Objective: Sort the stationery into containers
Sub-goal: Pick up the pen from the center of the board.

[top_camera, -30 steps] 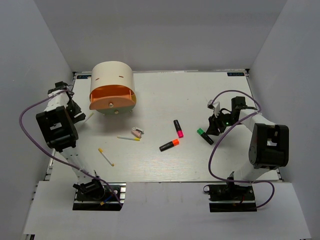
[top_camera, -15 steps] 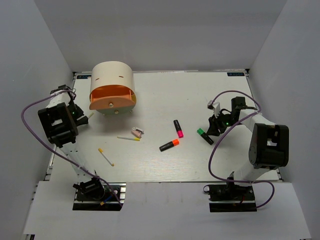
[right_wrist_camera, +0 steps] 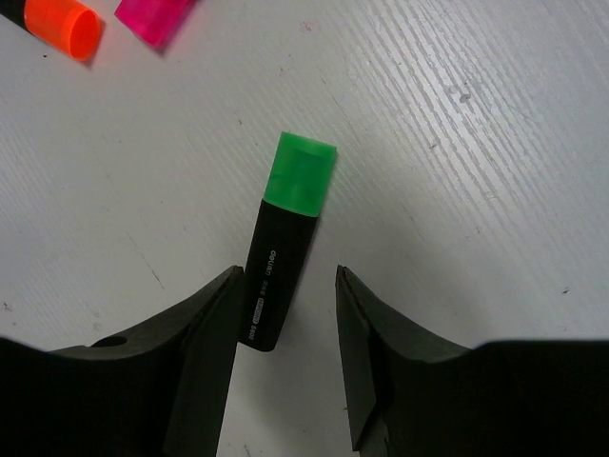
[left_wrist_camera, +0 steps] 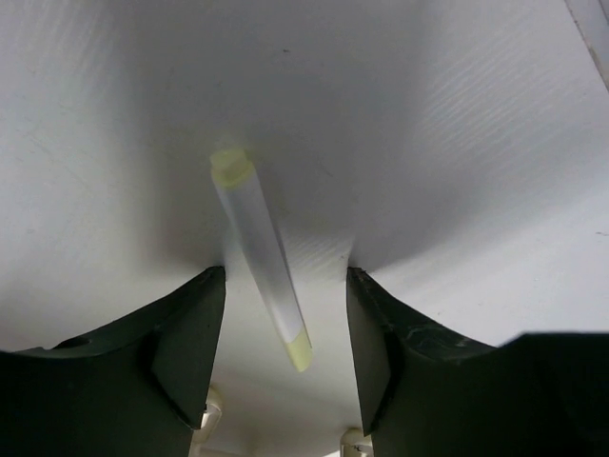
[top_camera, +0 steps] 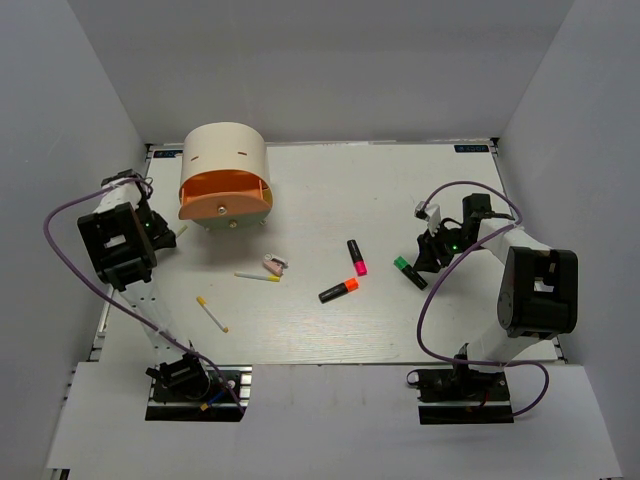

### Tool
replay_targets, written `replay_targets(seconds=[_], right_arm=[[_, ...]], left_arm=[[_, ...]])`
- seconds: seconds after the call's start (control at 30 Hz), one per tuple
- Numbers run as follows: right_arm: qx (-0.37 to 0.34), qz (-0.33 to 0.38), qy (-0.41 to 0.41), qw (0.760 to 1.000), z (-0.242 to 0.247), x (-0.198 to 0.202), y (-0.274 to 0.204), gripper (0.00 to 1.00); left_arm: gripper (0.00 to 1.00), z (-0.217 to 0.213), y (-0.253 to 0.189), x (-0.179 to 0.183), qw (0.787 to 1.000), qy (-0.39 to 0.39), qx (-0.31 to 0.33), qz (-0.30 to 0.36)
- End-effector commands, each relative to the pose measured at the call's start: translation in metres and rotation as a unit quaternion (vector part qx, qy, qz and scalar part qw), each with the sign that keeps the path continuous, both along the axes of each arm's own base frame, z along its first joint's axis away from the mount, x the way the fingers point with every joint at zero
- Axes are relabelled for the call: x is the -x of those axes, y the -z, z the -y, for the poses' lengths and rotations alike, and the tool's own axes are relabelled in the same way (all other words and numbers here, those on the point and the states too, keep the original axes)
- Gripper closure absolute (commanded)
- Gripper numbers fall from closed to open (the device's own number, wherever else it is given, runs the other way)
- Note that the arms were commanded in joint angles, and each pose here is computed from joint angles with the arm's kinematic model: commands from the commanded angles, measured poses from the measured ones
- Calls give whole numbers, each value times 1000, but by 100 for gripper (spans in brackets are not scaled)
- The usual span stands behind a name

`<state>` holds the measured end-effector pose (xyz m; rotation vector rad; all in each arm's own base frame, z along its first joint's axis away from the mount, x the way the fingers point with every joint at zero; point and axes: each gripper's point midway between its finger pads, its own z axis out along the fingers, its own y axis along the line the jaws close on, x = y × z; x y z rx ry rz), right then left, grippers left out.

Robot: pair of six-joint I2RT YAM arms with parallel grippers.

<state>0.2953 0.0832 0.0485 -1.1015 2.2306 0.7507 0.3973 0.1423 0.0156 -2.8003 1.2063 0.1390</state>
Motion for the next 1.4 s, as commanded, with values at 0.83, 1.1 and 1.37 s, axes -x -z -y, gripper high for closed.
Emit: replay_targets(seconds=[0.83, 1.1, 1.37], right_arm=[[-7, 25, -1, 1000, -2, -6, -24, 51], [-18, 34, -6, 999, -5, -5, -29, 51], [-25, 40, -14, 999, -8, -4, -33, 51]], left_arm=[[100, -2, -35, 37, 992, 88, -87, 32], [100, 21, -67, 81, 982, 154, -99, 48], [100, 44, -115, 124, 966, 204, -122, 101]])
